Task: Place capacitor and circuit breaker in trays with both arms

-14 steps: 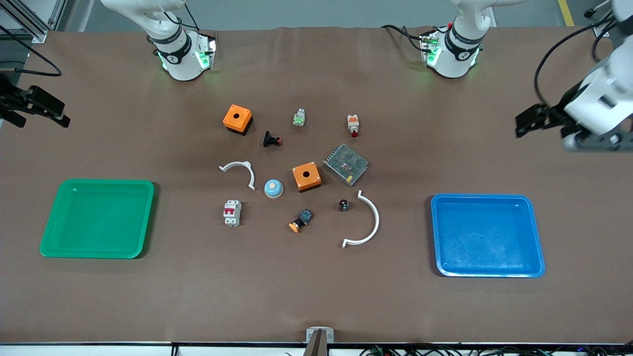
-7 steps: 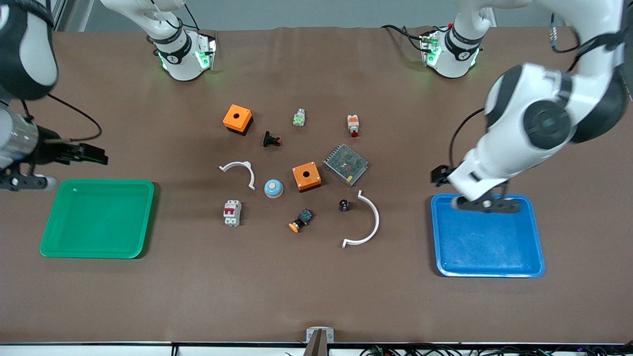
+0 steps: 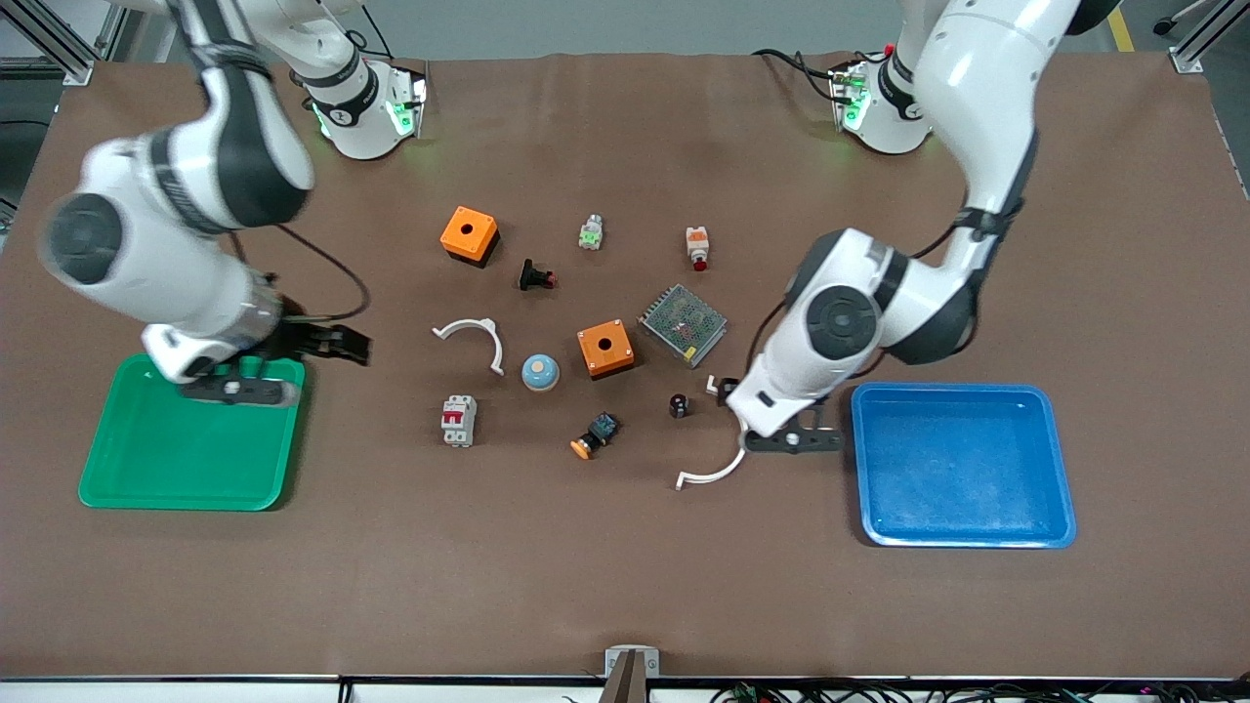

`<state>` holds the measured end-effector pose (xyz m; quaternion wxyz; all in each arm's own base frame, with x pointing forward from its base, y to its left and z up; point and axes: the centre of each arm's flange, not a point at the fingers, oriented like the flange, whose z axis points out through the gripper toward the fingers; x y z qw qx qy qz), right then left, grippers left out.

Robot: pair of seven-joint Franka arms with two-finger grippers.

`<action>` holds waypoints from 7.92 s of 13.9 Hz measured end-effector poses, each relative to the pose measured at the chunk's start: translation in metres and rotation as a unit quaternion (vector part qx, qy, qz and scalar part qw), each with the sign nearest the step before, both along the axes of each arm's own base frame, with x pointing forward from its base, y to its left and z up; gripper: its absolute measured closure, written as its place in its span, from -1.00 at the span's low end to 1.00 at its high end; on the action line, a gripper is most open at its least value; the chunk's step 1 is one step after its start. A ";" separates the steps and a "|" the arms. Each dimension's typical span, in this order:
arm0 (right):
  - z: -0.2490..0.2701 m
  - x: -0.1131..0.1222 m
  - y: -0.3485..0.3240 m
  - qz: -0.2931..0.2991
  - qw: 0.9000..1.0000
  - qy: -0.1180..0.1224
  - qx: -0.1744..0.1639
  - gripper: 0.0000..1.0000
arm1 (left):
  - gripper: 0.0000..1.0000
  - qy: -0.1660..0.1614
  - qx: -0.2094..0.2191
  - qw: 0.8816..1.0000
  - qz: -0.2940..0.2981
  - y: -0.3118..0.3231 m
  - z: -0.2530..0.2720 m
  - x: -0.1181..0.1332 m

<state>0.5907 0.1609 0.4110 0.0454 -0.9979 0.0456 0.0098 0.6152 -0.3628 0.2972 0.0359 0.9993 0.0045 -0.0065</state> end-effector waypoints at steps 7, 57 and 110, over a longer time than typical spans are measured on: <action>-0.125 0.000 0.053 0.002 1.000 -0.030 -0.003 -1.00 | -0.42 -0.019 -0.030 0.999 0.004 -0.056 -0.069 -0.017; -0.204 0.053 -0.364 0.073 0.993 -0.077 -0.045 -0.77 | -0.26 -0.019 0.053 0.998 -0.041 0.420 -0.068 0.101; 0.222 -0.055 -0.174 0.025 0.999 0.018 -0.024 -1.00 | -1.00 0.018 0.056 0.998 0.006 0.322 0.349 -0.090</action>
